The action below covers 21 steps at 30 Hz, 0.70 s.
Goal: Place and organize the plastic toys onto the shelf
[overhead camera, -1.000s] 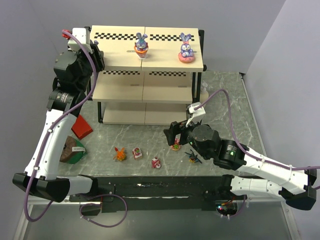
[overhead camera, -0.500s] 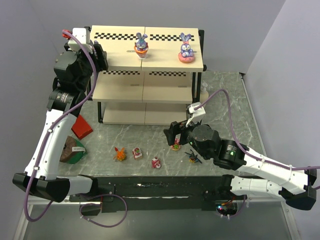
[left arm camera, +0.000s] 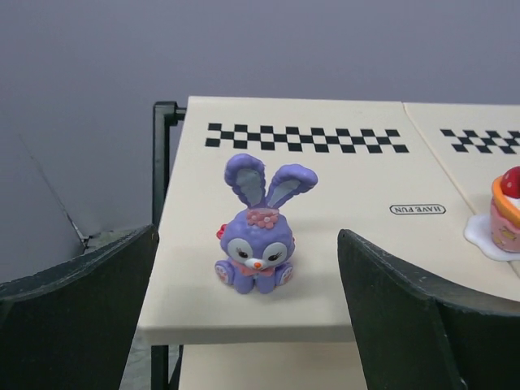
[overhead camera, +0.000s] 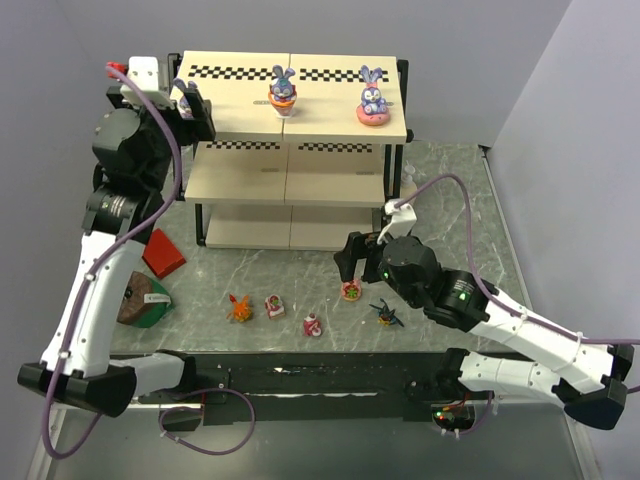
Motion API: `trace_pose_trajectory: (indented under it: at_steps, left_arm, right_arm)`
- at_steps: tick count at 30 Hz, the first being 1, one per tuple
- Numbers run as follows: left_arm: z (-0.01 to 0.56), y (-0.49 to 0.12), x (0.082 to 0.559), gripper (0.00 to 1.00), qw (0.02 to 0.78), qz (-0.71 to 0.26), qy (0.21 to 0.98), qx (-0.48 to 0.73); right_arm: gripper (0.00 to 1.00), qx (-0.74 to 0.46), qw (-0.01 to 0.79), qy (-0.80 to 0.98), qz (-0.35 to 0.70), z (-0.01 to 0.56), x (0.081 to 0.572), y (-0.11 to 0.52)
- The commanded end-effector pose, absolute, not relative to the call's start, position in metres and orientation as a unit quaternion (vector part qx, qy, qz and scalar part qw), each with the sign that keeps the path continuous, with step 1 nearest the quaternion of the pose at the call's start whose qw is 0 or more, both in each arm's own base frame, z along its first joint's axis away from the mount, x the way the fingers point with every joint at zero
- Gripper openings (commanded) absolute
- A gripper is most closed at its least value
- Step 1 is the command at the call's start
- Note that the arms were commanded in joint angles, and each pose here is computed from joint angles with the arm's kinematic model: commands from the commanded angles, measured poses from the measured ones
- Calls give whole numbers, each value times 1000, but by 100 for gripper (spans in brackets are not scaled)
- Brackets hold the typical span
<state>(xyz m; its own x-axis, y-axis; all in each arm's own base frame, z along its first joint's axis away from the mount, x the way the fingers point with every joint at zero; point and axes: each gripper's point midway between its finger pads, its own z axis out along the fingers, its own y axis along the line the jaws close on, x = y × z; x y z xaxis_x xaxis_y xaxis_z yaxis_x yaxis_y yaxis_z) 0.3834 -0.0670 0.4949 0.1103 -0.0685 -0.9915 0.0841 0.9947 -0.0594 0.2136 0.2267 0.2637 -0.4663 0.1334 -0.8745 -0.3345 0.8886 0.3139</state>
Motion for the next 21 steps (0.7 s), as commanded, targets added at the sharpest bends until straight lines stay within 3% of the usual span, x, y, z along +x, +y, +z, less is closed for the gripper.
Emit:
trace_pose_trajectory:
  at_steps: [1,10,14,21]
  left_arm:
    - [533,-48,350,96,779,-45,625,-26]
    - [520,-35,281,96,773,-85,625,-62]
    - [483,-36,247,96,752,-116,646,-65]
    - [365,-66,214,96,636,-194,746,-49]
  right_arm:
    - [95,-44,509,824,244,271,213,224]
    - [95,-46,493,835,239,256,218,222]
    - [95,-73,471,846,239,237,212,228]
    - [93,-143,389,870,266,185,188,257]
